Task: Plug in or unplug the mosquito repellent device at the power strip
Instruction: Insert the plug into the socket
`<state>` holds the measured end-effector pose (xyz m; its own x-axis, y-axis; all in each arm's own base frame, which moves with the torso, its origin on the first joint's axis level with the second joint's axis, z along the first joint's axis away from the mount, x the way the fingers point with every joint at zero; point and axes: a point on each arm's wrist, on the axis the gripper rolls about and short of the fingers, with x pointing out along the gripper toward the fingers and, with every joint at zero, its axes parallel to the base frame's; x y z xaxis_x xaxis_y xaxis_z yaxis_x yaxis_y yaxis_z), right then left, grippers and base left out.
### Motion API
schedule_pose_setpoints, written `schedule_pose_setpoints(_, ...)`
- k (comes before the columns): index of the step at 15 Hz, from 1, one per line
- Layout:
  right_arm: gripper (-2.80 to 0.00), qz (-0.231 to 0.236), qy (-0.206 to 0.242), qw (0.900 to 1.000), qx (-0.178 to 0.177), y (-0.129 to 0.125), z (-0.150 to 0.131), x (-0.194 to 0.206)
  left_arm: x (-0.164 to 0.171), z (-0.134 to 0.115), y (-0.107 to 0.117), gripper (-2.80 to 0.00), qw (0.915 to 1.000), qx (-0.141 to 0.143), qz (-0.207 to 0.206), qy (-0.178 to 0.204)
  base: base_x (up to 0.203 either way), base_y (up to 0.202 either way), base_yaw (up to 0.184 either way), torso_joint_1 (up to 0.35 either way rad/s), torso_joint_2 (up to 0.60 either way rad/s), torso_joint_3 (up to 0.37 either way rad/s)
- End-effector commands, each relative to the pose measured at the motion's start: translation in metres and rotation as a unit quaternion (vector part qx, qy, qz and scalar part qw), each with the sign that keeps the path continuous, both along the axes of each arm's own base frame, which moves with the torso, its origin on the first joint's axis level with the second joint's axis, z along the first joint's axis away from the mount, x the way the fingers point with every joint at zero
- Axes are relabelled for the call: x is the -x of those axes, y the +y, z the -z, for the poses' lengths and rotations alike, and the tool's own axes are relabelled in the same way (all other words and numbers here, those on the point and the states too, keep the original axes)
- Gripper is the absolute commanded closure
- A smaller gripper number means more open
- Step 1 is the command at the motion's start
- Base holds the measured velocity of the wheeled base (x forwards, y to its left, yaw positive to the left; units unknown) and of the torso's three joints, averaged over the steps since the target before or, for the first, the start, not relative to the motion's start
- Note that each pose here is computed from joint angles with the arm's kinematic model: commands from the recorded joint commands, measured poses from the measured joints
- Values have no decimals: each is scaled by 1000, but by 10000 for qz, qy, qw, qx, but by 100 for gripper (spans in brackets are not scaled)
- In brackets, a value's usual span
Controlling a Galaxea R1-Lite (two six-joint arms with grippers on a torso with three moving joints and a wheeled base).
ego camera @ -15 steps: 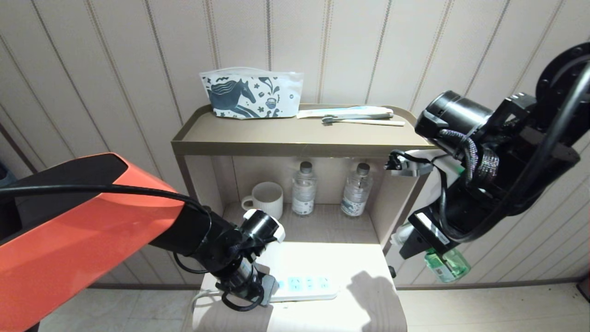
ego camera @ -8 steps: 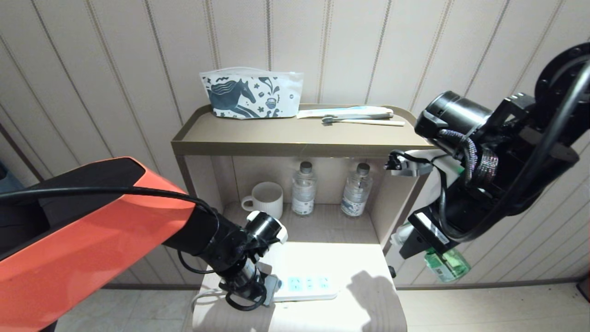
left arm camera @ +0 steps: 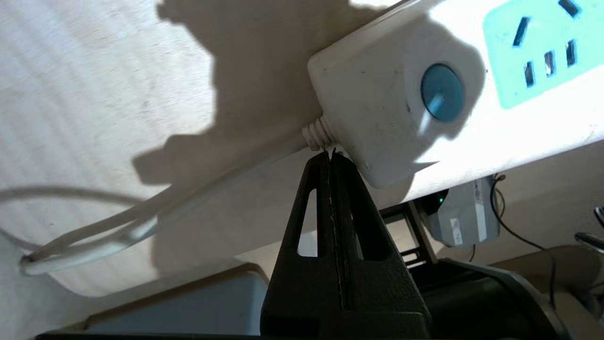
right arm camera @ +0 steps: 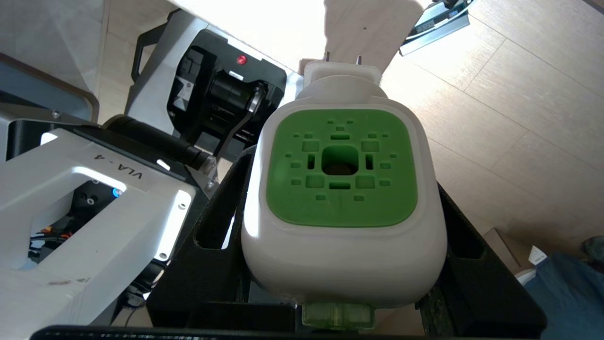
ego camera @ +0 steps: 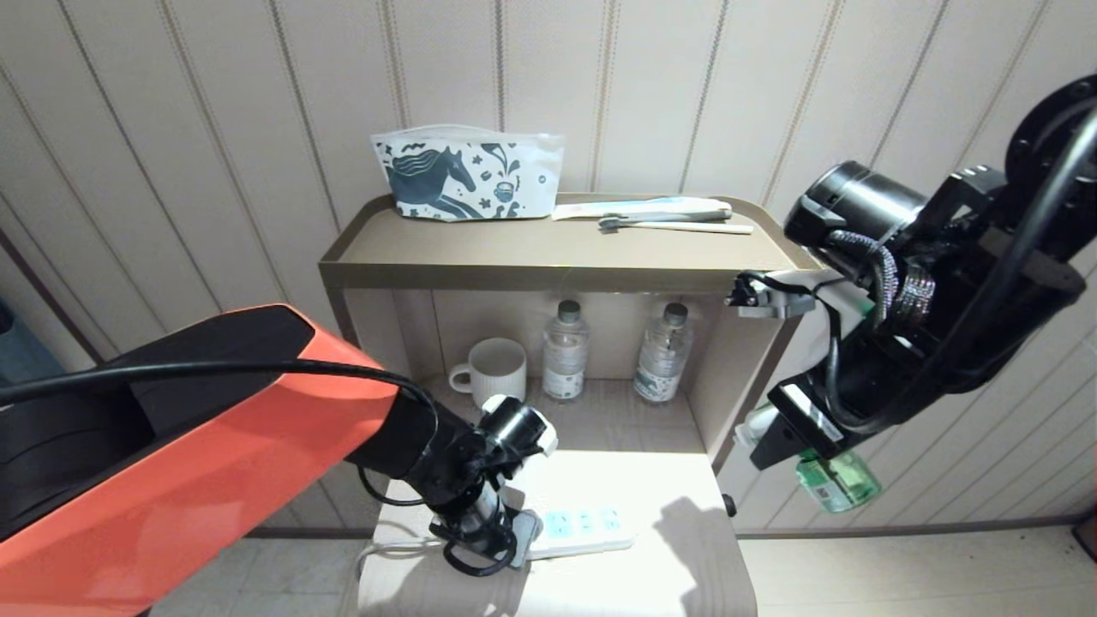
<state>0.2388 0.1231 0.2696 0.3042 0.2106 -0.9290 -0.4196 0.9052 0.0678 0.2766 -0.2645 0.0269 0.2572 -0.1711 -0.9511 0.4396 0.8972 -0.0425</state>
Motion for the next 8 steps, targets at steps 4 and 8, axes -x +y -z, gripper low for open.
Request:
schedule_pose_setpoints(4, 0, -5, 13, 10000, 7, -1, 0, 1, 0, -2, -14, 0, 9999, 78, 121, -86, 0, 0, 0, 0, 0, 0)
schedule_pose_setpoints(8, 0, 3, 13, 10000, 7, -1, 0, 0, 4, -7, -27, 0, 9996, 64, 267, -58, 0, 0, 0, 0, 0, 0)
